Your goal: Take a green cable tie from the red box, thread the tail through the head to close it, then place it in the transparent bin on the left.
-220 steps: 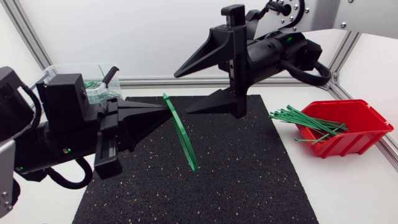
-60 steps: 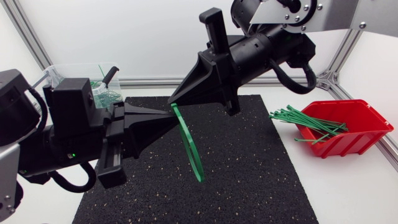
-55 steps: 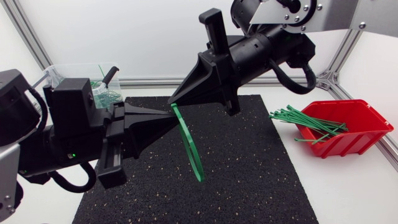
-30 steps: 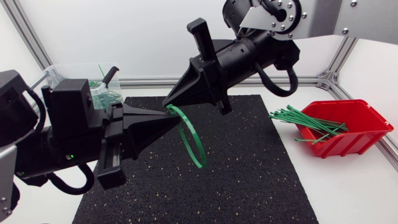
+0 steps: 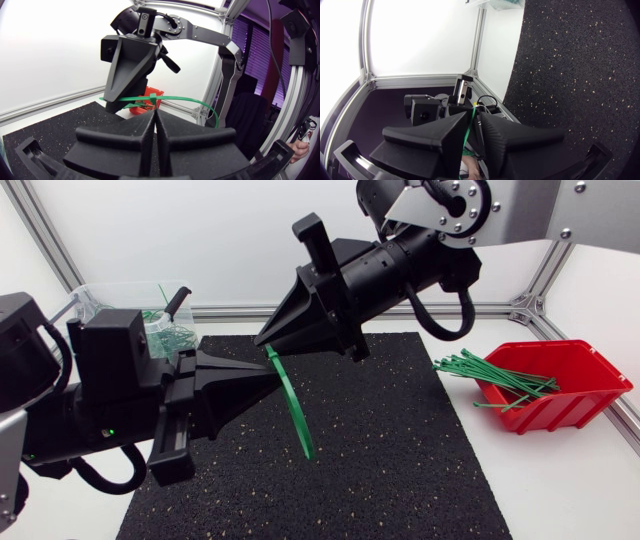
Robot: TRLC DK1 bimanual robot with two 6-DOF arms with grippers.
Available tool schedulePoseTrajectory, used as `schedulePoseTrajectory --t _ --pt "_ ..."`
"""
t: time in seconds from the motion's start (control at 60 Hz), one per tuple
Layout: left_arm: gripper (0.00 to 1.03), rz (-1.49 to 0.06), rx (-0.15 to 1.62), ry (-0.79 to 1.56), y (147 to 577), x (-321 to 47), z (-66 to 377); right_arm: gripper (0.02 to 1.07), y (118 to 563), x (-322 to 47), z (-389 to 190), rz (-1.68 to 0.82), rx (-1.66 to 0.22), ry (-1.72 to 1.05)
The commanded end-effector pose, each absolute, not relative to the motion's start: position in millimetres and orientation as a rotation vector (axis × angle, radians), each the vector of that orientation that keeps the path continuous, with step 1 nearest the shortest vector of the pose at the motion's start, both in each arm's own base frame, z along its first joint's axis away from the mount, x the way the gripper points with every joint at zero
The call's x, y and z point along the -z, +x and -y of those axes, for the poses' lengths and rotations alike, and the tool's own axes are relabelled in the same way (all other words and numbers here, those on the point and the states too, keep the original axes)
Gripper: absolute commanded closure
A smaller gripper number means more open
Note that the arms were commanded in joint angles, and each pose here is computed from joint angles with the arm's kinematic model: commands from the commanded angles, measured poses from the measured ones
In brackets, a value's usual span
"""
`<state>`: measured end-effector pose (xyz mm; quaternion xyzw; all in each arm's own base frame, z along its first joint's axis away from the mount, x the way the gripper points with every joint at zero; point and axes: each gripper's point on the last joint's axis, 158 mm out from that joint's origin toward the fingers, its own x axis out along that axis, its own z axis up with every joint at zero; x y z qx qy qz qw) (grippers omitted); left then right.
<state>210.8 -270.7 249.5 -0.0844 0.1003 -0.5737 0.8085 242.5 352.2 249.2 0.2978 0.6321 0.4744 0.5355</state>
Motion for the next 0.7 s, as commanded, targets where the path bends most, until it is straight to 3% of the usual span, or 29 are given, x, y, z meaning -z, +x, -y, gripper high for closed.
schedulePoseTrajectory --t 0.0,0.067,0.217,0.383,0.683 --pt "1.0 -0.17 1.209 -0.165 218.5 -264.8 264.9 0.54 238.6 -247.9 -347.5 -1.495 -1.127 0.702" --pt "1.0 -0.176 1.19 -0.167 223.6 -265.6 260.7 0.37 239.4 -250.1 -345.2 -1.483 -1.129 0.701" --pt "1.0 -0.203 1.138 -0.152 238.4 -265.4 250.5 0.19 244.2 -251.0 -339.5 -1.459 -1.121 0.694" --pt "1.0 -0.246 1.062 -0.108 260.5 -267.0 234.7 0.1 255.1 -239.8 -336.0 -1.43 -1.046 0.656" --pt "1.0 -0.333 0.755 0.124 320.1 -252.9 178.5 0.1 277.7 -208.6 -316.7 -1.323 -0.817 0.435"
